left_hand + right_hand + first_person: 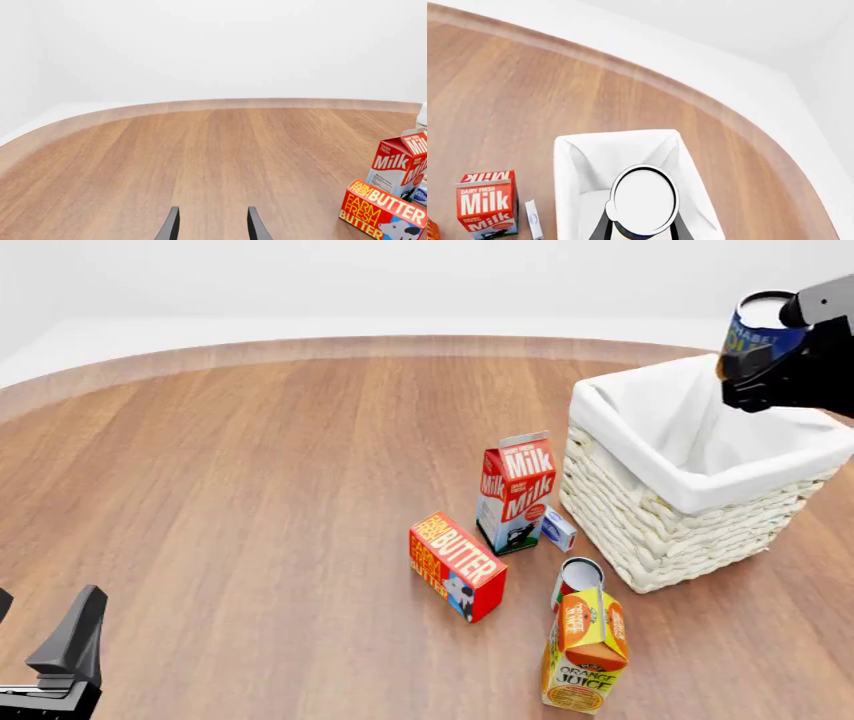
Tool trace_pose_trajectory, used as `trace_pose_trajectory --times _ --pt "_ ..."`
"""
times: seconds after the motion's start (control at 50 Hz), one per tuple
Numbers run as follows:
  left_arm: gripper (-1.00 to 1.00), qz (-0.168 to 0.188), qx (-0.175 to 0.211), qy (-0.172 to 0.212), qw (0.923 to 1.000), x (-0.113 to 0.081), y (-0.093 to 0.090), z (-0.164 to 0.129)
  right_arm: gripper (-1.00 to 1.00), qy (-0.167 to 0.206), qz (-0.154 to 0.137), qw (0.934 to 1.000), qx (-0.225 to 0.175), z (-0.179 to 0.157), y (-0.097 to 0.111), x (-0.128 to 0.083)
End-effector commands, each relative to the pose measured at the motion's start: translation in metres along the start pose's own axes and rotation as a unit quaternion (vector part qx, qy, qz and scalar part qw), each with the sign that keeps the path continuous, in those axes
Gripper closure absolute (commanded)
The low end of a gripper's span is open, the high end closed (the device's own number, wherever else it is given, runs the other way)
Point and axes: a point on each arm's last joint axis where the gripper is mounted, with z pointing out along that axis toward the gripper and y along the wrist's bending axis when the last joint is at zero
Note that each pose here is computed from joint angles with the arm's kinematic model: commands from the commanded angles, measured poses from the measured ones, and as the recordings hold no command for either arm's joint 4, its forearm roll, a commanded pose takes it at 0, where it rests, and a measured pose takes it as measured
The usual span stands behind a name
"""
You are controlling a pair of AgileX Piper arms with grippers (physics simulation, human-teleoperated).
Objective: Pick up the alphabet soup, and put it in the basket.
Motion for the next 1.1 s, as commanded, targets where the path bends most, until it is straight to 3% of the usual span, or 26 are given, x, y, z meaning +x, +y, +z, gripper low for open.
trace_pose_trajectory --times 0.02,0.2,0.22,0.9,1.04,1.1 --pt "-1.0 0.0 0.0 0.0 1.0 0.0 0.0 0.0 1.0 0.003 0.002 1.0 -0.003 0.005 -0.001 -0.006" --pt "-1.0 0.0 0.0 0.0 1.0 0.0 0.0 0.0 1.0 0.005 0.0 1.0 -0.004 0.008 -0.001 -0.007" --pt "-1.0 0.0 0.0 0.0 1.0 0.0 0.0 0.0 1.0 0.034 -0.017 0.9991 -0.021 0.028 0.005 0.0" --pt "-1.0 0.0 0.0 0.0 1.0 0.0 0.0 0.0 1.0 0.056 -0.03 0.9978 -0.019 0.053 -0.001 -0.001" --pt "-1.0 0.0 0.0 0.0 1.0 0.0 0.0 0.0 1.0 0.063 -0.032 0.9972 -0.025 0.06 0.001 0.002" --pt "-1.0 0.0 0.0 0.0 1.0 0.0 0.0 0.0 1.0 0.076 -0.034 0.9961 -0.028 0.069 0.004 0.013"
